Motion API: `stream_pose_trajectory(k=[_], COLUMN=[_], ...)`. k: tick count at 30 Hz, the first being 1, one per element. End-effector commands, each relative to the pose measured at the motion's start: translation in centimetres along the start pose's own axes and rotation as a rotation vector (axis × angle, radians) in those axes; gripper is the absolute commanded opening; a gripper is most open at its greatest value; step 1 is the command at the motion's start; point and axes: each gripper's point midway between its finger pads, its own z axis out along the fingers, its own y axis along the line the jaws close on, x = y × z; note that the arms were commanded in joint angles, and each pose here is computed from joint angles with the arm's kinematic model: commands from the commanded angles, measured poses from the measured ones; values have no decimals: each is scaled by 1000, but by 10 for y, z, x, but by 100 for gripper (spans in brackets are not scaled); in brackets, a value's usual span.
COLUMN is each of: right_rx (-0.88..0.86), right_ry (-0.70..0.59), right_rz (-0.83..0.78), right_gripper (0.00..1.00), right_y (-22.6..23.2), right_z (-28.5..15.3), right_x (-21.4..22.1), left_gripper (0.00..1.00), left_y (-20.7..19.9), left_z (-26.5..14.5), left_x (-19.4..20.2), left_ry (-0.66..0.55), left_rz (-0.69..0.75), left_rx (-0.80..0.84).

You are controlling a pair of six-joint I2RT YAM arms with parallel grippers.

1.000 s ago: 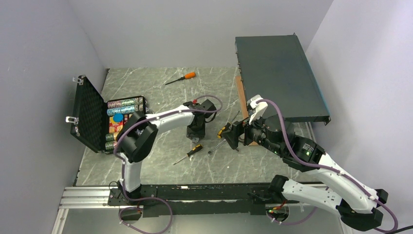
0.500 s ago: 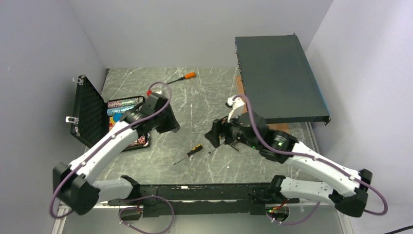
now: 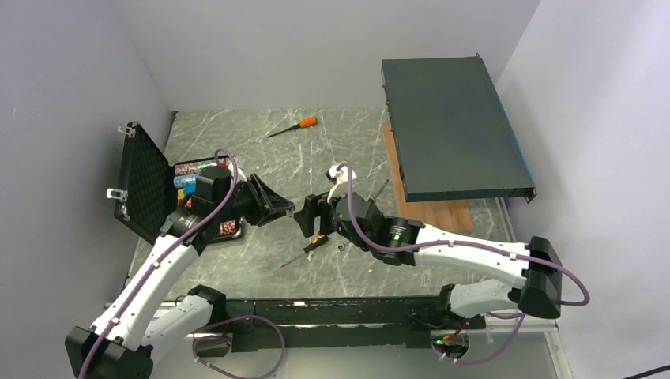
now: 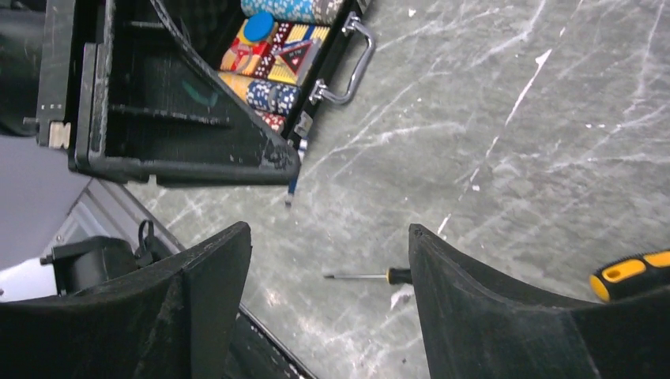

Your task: Pack up texas hold em set

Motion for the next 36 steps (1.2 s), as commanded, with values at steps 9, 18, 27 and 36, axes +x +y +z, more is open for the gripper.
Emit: stream_pose_trajectory(k=[9, 18, 27, 36], right_rx=[13, 45, -34, -117], right_ry=[-150, -174, -174, -154], right_rz=[51, 75, 92, 80], right_gripper=[63, 47, 17, 0], right_y=[25, 26, 38, 31], right_z=[26, 34, 31, 0], right_x=[-26, -26, -24, -25], left_gripper=[25, 25, 25, 66], left_y=[-28, -29, -29, -16], left_z=[-7, -6, -6, -26], left_x=[5, 5, 6, 3], left_ry=[59, 70, 81, 14], left_rz=[-90, -110, -117, 15], left_rx=[190, 202, 201, 130])
